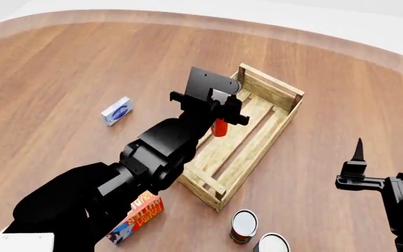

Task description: Pick up the ketchup, and put it in the wooden tray.

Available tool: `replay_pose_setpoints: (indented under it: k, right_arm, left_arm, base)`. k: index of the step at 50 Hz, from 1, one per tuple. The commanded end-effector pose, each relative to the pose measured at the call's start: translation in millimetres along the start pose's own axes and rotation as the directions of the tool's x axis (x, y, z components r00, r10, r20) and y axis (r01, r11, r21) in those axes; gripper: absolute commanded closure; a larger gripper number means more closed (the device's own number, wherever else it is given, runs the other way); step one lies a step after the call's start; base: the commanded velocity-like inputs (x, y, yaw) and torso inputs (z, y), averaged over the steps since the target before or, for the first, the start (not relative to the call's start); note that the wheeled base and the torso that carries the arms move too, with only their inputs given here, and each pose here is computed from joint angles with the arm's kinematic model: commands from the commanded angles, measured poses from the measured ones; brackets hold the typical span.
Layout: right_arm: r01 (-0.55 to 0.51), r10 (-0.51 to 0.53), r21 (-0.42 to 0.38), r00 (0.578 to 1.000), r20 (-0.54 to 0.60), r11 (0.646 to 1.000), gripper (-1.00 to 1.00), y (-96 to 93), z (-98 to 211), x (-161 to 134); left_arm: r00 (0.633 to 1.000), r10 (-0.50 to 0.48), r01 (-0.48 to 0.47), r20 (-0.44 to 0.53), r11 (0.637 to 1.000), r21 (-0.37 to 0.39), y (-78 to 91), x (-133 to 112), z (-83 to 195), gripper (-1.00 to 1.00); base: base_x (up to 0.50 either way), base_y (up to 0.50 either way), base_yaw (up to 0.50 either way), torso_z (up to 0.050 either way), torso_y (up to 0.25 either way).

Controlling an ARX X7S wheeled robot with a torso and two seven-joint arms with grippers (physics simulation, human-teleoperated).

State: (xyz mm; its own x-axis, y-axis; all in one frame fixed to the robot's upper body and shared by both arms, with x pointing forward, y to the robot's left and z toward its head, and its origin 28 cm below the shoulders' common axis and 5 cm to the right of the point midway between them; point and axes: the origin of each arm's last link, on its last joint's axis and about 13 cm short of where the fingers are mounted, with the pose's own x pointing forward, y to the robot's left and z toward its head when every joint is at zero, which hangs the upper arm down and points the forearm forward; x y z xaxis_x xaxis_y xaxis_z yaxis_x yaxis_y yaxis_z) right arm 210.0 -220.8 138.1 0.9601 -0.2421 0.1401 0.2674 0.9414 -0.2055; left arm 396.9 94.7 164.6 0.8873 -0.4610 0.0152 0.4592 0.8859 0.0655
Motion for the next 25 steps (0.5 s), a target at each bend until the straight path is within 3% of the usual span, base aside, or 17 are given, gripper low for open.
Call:
replay_pose_setpoints:
  k: [1, 25]
  right_arm:
    - [0.004, -0.004, 0.000, 1.000, 0.000, 1.000, -1.00, 3.7, -17.9, 7.2]
    - [0.016, -0.015, 0.004, 1.000, -0.007, 1.000, -1.00, 7.9, -47.5, 23.1]
  left_arm:
    - [1.000, 0.008, -0.008, 0.020, 1.000, 0.011, 0.2, -0.4, -3.1, 1.00]
    - [0.999, 0.022, -0.022, -0.040, 1.000, 0.009, 1.7, -4.2, -16.6, 1.00]
  base:
    - [0.00, 0.00, 0.00, 0.000, 0.000]
    - [0.00, 0.00, 0.00, 0.000, 0.000]
